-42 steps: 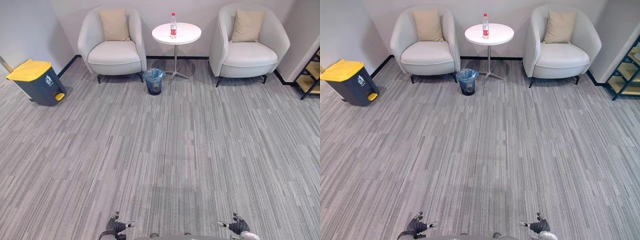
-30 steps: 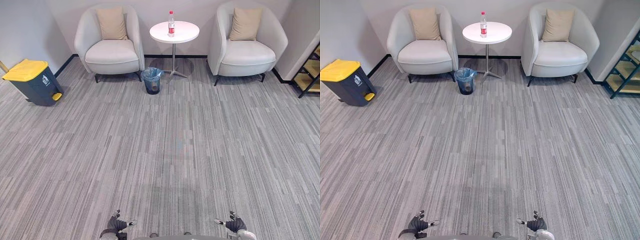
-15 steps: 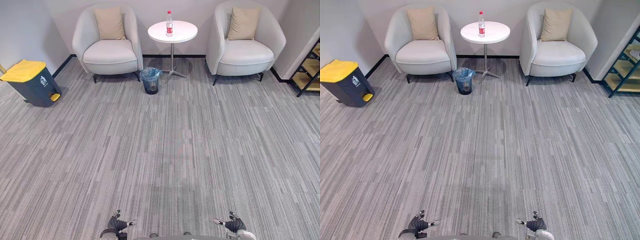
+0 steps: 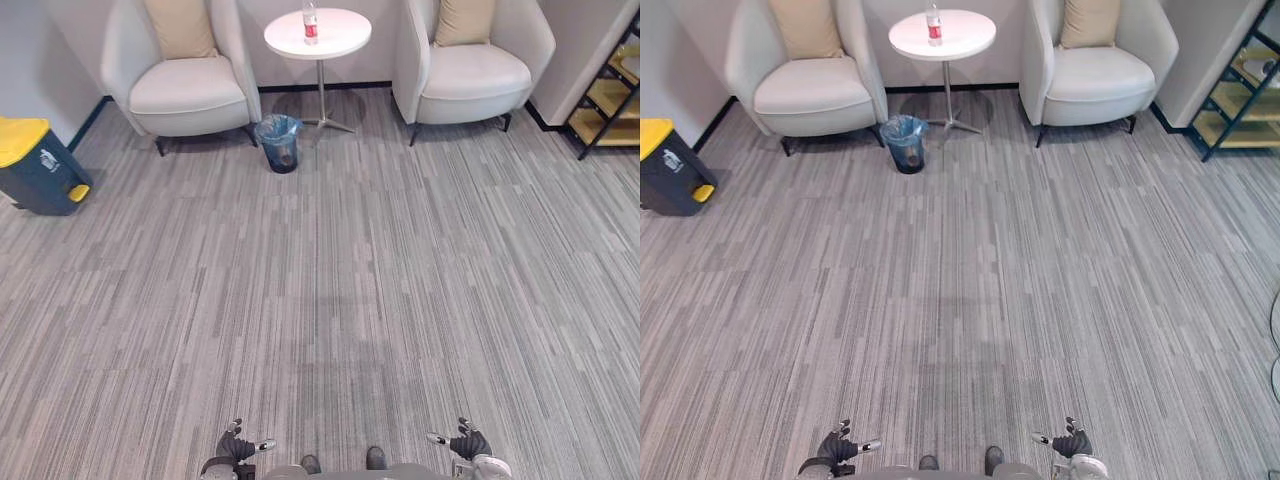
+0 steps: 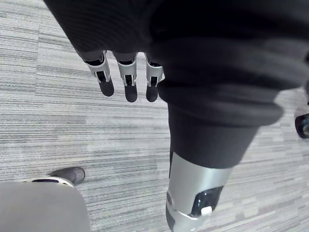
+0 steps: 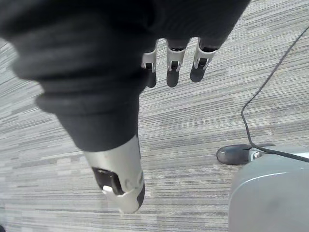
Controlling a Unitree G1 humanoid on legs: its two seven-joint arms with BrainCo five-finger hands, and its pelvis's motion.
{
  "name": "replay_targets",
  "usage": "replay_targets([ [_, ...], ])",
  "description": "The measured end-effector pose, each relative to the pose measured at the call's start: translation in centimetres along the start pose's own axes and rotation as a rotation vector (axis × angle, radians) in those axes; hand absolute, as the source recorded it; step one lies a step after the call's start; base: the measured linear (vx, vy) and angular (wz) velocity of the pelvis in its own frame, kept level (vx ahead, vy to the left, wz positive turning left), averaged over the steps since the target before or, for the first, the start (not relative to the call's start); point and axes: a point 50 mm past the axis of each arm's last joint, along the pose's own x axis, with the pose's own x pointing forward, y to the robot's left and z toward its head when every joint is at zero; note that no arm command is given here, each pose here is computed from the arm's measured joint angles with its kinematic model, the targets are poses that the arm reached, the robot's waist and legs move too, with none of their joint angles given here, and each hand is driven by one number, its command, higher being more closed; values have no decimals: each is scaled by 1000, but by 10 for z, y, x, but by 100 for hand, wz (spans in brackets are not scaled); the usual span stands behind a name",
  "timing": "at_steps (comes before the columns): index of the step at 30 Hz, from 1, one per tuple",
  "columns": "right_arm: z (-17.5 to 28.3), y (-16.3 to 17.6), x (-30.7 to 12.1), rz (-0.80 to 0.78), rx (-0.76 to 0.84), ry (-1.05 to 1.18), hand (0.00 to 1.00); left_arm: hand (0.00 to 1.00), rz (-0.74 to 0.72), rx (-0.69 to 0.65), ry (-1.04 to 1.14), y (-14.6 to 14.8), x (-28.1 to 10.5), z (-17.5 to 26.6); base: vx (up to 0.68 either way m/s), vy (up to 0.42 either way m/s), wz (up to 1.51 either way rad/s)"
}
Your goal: Gather rubbish on tea table into small bin, then transfer packed bag to large trash can.
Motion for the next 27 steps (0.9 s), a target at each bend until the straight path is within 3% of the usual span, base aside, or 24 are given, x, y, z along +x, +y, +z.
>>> replay_targets([
  [9,19,4,5,11,-2,-49,0,0,-18,56,-102,0,8,35,209,46,7],
  [18,36,0,8,12,-57,-103,0,0,-50,34,-154,-14,11,56,444,-170,27],
  [27,22,0,6,8,-23,-55,0,0,-95,-39,-130,-32,6,44,377,-73,-8],
])
